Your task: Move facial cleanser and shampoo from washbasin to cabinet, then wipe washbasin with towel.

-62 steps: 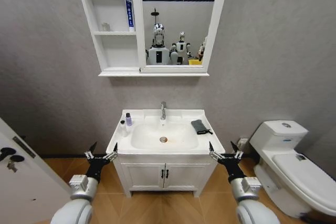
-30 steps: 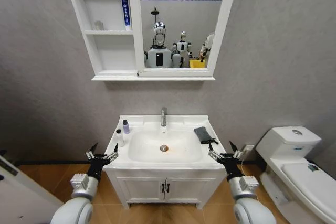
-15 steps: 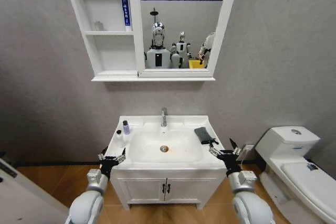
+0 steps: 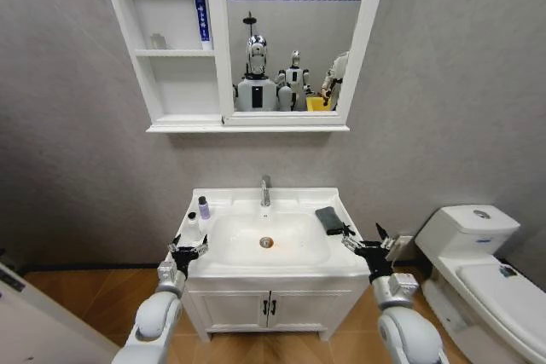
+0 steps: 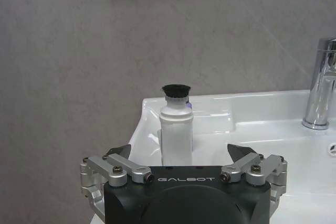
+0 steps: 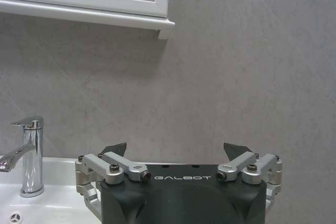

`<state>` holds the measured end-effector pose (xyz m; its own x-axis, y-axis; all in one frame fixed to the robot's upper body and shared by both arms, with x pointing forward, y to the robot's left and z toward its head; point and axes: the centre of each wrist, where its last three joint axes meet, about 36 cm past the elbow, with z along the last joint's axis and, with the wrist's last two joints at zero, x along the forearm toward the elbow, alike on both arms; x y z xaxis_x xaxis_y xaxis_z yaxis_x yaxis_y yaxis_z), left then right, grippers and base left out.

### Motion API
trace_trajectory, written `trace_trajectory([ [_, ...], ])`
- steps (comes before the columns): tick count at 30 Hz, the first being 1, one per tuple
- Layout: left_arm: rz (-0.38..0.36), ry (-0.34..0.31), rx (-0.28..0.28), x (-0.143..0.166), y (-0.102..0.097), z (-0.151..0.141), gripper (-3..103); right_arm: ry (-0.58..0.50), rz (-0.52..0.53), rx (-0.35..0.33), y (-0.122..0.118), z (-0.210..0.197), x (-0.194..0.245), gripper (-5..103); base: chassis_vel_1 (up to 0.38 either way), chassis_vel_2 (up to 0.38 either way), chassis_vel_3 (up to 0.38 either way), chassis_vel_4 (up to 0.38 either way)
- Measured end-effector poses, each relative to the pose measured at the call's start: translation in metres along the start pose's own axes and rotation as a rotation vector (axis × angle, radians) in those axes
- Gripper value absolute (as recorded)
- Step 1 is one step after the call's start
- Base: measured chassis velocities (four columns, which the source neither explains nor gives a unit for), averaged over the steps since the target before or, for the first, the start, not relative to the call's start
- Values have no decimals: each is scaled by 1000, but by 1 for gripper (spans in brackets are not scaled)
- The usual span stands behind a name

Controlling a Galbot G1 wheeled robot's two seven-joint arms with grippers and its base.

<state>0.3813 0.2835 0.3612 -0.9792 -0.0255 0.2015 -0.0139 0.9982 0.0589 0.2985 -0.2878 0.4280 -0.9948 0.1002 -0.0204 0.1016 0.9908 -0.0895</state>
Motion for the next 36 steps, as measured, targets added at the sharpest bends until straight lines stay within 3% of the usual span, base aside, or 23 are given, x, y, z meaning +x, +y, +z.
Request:
trace_trajectory([
  [10, -20, -4, -10, -39, 11, -10, 100, 3, 8, 5, -3, 1, -7, 100, 0, 0, 0, 0],
  [20, -26, 6, 0, -43, 11, -10, 103, 9, 14, 6, -4, 3, -8, 100, 0, 0, 0, 0],
  [25, -18, 12, 4, -44, 7, -9, 90, 9, 15, 5, -3, 4, -9, 100, 0, 0, 0, 0],
  [32, -8, 13, 6, -46, 6, -8, 57, 13, 17, 5, -2, 5, -10, 100, 0, 0, 0, 0],
  [36, -8, 15, 6, -45, 7, -7, 47, 16, 16, 4, -1, 6, -10, 100, 0, 0, 0, 0],
])
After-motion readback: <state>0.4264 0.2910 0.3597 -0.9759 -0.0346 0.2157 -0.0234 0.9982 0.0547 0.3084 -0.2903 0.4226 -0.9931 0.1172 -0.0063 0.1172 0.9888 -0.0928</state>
